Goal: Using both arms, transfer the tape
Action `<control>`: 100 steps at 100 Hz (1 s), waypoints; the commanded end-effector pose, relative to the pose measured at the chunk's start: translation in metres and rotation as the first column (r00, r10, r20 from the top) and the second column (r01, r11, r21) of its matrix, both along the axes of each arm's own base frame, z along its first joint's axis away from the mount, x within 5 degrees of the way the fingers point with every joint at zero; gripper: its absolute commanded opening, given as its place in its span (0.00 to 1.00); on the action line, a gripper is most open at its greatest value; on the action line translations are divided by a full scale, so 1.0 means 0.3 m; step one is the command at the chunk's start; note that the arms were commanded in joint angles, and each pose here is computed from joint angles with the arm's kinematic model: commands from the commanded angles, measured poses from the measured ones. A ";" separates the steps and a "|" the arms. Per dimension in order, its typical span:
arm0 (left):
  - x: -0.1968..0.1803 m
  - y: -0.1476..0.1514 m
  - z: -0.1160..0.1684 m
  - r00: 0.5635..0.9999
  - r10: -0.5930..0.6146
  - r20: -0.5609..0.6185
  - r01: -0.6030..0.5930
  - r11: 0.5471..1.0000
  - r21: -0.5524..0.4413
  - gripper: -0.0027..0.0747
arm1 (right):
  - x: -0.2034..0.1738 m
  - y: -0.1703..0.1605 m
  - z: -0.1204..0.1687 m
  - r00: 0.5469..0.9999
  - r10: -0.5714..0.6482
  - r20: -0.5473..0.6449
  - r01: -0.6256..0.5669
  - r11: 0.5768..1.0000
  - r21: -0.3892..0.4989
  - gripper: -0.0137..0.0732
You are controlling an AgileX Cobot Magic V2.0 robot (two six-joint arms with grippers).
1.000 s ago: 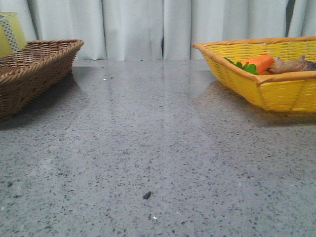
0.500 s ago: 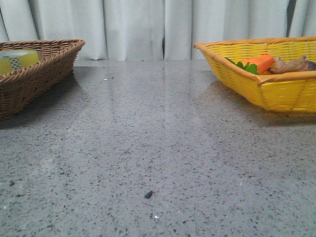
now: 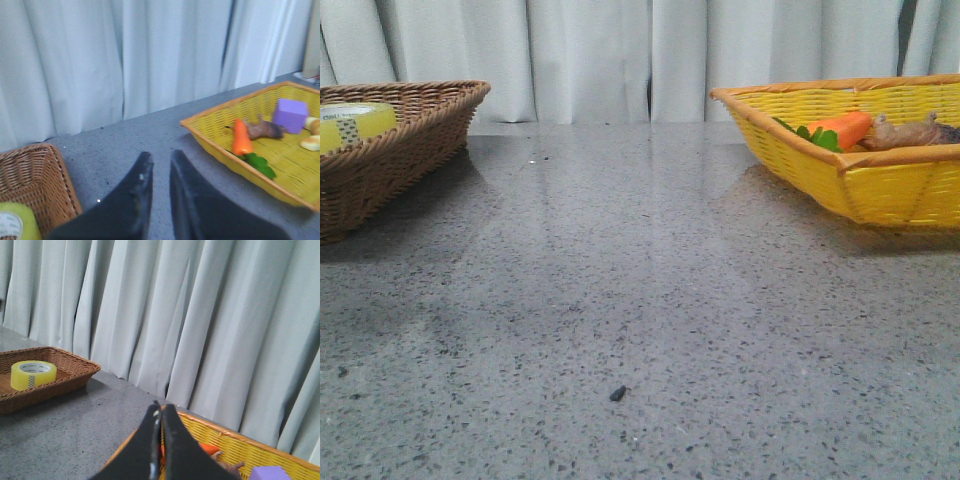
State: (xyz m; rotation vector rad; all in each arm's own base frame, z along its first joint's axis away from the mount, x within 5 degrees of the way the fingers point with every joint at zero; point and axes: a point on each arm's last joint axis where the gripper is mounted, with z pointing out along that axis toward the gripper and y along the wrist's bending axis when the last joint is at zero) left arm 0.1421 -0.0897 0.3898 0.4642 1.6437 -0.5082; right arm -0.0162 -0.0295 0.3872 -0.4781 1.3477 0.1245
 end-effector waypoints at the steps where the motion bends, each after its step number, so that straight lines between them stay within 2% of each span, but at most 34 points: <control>1: -0.070 0.041 -0.020 0.995 0.029 0.098 -0.022 0.997 -0.069 0.01 | -0.014 -0.010 0.020 0.996 -0.013 0.084 0.012 1.000 0.011 0.09; 10: -0.114 0.069 -0.081 0.995 0.032 0.092 -0.026 0.998 -0.065 0.01 | -0.013 -0.013 0.010 0.998 -0.022 0.064 0.022 1.000 -0.001 0.09; 29: -0.161 0.094 -0.135 0.996 0.024 0.087 -0.018 0.998 -0.063 0.01 | -0.012 -0.014 0.005 0.998 -0.025 0.049 0.026 1.000 -0.007 0.09; 79: -0.159 0.091 -0.150 0.997 0.020 0.072 -0.017 0.998 -0.054 0.01 | -0.012 -0.014 0.005 0.998 -0.025 0.049 0.026 1.000 -0.007 0.09; 92: -0.167 0.101 -0.195 0.997 0.034 0.074 -0.031 0.998 -0.046 0.01 | -0.012 -0.014 0.005 0.998 -0.025 0.049 0.026 1.000 -0.007 0.09; 100: -0.188 0.124 -0.243 0.988 0.058 0.145 -0.058 0.998 -0.004 0.01 | -0.012 -0.014 0.005 0.998 -0.025 0.049 0.026 1.000 -0.007 0.09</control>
